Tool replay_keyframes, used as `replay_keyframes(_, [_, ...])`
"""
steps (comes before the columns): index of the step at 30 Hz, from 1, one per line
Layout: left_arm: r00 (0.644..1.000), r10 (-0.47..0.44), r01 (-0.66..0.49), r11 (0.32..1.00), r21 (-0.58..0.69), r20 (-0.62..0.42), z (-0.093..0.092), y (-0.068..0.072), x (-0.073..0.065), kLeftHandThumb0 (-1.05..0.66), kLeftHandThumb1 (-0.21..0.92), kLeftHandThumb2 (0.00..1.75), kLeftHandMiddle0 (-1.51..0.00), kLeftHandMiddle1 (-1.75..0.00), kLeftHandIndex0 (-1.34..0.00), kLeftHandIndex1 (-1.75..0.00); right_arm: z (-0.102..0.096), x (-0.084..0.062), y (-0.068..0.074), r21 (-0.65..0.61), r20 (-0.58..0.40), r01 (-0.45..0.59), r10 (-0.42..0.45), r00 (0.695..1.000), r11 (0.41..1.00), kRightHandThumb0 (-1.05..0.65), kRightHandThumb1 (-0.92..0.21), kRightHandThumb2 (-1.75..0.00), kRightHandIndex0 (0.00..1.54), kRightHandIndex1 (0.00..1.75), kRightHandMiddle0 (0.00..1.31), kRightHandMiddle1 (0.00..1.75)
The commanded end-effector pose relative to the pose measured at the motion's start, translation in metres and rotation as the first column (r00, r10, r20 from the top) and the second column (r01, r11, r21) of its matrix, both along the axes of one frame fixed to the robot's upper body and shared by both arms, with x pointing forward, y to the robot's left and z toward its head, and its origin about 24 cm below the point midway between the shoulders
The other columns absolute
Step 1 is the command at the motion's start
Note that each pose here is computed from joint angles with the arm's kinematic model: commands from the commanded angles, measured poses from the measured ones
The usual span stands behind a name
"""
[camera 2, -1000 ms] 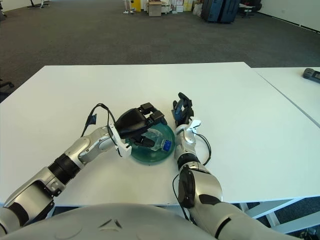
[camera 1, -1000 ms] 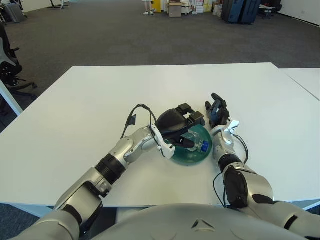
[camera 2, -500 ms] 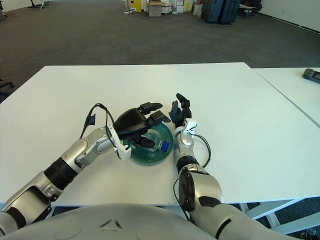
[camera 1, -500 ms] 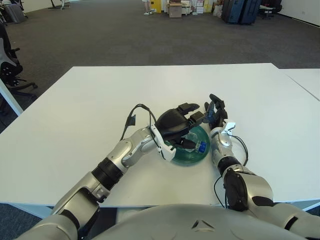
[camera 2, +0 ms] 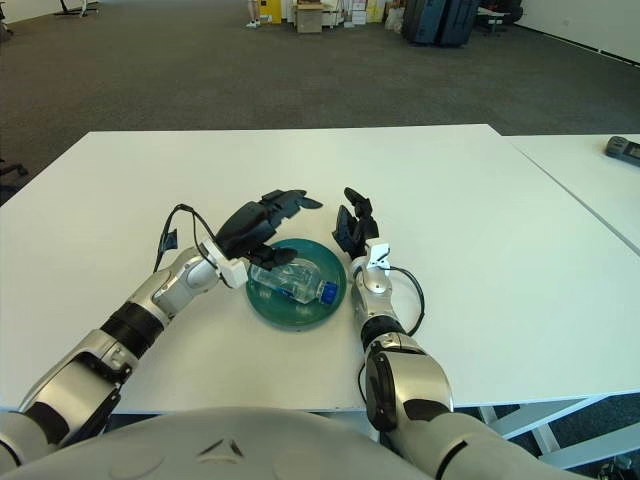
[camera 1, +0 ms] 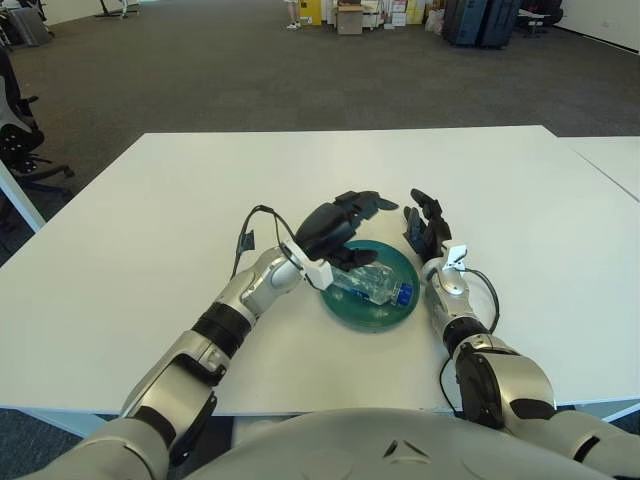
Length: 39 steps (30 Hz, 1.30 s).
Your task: Put the bottle into the plate.
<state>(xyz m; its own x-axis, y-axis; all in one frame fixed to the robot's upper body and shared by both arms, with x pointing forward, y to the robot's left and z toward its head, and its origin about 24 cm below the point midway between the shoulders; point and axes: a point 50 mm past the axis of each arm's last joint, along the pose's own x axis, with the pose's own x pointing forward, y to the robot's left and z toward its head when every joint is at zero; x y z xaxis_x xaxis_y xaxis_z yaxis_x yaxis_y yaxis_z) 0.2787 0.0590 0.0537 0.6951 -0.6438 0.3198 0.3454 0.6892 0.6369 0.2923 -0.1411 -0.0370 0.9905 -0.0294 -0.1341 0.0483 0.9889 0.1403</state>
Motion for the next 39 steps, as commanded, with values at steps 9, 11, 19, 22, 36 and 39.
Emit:
replay_keyframes(9, [0.89,0.184,-0.4,0.755,-0.519,-0.418,-0.026,0.046,0.033,-0.73,0.92,0.65,-0.45,-0.86,-0.21,-1.18,-0.035,-0.026,-0.009,0.05,-0.209,0.049,-0.037,0.977,0.998,-0.74,-0.92,-0.89,0.3,0.01,0.0,0.72])
replay_keyframes(11, [0.874,0.182,-0.425,0.736,-0.528,-0.451,-0.031,0.051,0.033,-0.71,0.92,0.69,-0.44,-0.79,-0.19,-1.16,-0.035,-0.026,-0.01,0.051,-0.209,0.049,-0.038,0.977,0.997,-0.75,-0.92,-0.89,0.3,0.02,0.0,0.73])
replay_keyframes(19, [0.818,0.191,-0.51,0.677,-0.531,-0.542,-0.051,0.074,0.027,-0.69,0.92,0.85,-0.39,-0.56,-0.11,-1.07,-0.034,-0.026,-0.013,0.056,-0.194,0.049,-0.037,0.98,0.997,-0.75,-0.92,-0.89,0.31,0.02,0.0,0.76])
replay_keyframes(22, [0.797,0.198,-0.537,0.664,-0.521,-0.571,-0.057,0.079,0.025,-0.7,0.92,0.88,-0.38,-0.52,-0.08,-1.06,-0.033,-0.025,-0.014,0.055,-0.192,0.048,-0.037,0.981,0.997,-0.75,-0.92,-0.89,0.31,0.02,0.0,0.77])
replay_keyframes(36, [0.684,0.218,-0.675,0.552,-0.49,-0.696,-0.081,0.096,0.015,-0.75,0.92,0.93,-0.43,-0.5,-0.05,-1.07,-0.032,-0.025,-0.02,0.04,-0.183,0.036,-0.028,0.983,0.999,-0.75,-0.92,-0.9,0.31,0.01,0.0,0.74])
replay_keyframes(39, [0.666,0.236,-0.695,0.541,-0.473,-0.708,-0.086,0.1,0.009,-0.76,0.92,0.94,-0.44,-0.51,-0.06,-1.07,-0.032,-0.025,-0.022,0.041,-0.183,0.036,-0.028,0.983,0.998,-0.75,-0.92,-0.9,0.31,0.01,0.0,0.74])
